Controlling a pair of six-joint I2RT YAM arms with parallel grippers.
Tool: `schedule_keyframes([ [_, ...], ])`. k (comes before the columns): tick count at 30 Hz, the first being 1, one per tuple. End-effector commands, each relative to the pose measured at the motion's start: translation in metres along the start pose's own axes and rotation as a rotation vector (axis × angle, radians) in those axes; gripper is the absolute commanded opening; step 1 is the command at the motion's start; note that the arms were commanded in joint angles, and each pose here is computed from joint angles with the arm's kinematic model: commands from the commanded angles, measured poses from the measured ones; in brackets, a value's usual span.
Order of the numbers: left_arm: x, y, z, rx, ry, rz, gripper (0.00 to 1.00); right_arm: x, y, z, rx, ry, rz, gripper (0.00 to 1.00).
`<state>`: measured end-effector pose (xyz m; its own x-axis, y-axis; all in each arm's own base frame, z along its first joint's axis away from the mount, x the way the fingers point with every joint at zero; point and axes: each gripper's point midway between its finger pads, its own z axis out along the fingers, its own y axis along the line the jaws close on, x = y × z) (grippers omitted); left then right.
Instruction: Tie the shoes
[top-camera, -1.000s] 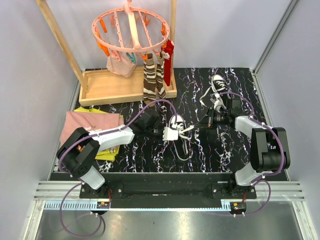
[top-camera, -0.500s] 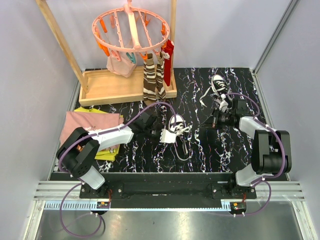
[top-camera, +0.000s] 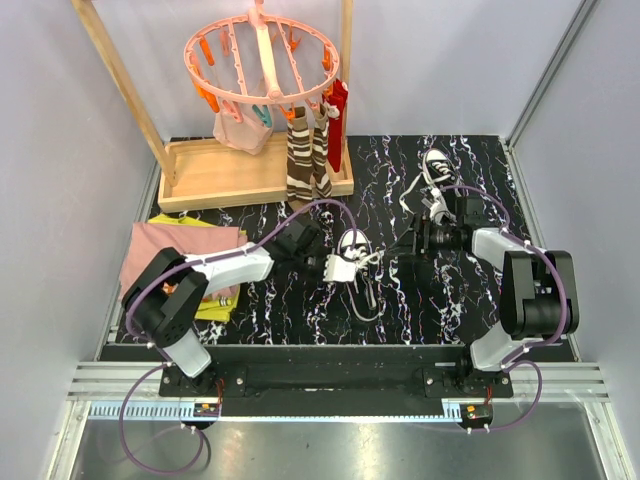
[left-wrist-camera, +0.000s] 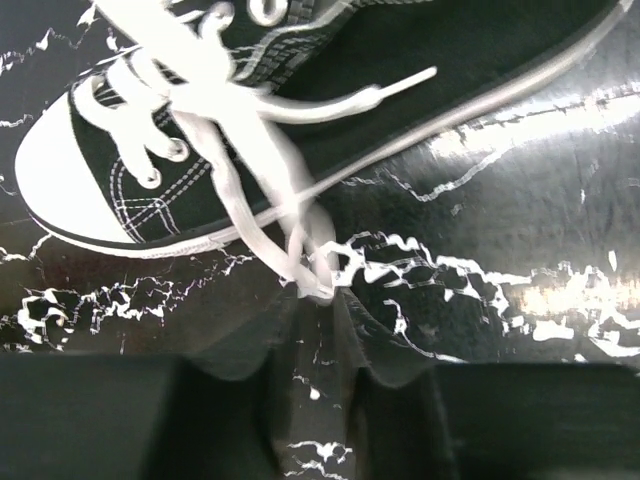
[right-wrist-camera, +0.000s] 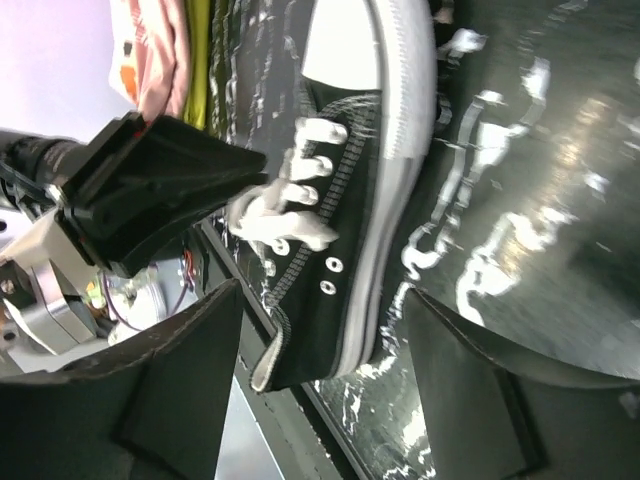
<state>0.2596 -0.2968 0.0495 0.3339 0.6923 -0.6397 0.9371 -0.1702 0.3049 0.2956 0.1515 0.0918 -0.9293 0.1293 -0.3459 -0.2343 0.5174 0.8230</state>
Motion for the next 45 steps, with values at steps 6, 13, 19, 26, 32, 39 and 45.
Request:
schedule_keyframes([
  [6,-0.042,0.053,-0.039,-0.171,-0.225,-0.270,0.49,-0.004,0.026,0.007,-0.063,0.025,-0.077,0.64],
  [13,-0.067,0.023,-0.053,-0.102,-0.289,-0.500,0.49,-0.007,0.020,0.023,-0.082,0.046,-0.005,0.71],
  [19,-0.092,-0.001,-0.034,-0.057,-0.308,-0.719,0.49,-0.013,0.021,0.030,-0.097,0.041,0.038,0.70],
  [26,-0.082,0.002,-0.007,-0.063,-0.291,-0.962,0.49,-0.014,0.024,0.041,-0.117,0.024,0.101,0.66],
  [32,-0.072,0.020,0.010,-0.128,-0.270,-1.023,0.49,-0.015,0.024,0.043,-0.115,0.013,0.127,0.66],
  [39,-0.081,0.032,0.019,-0.102,-0.322,-1.038,0.50,-0.012,0.023,0.043,-0.120,0.017,0.144,0.66],
  [45,-0.085,0.031,0.023,-0.075,-0.341,-1.050,0.48,-0.005,0.026,0.041,-0.134,0.030,0.154,0.68],
])
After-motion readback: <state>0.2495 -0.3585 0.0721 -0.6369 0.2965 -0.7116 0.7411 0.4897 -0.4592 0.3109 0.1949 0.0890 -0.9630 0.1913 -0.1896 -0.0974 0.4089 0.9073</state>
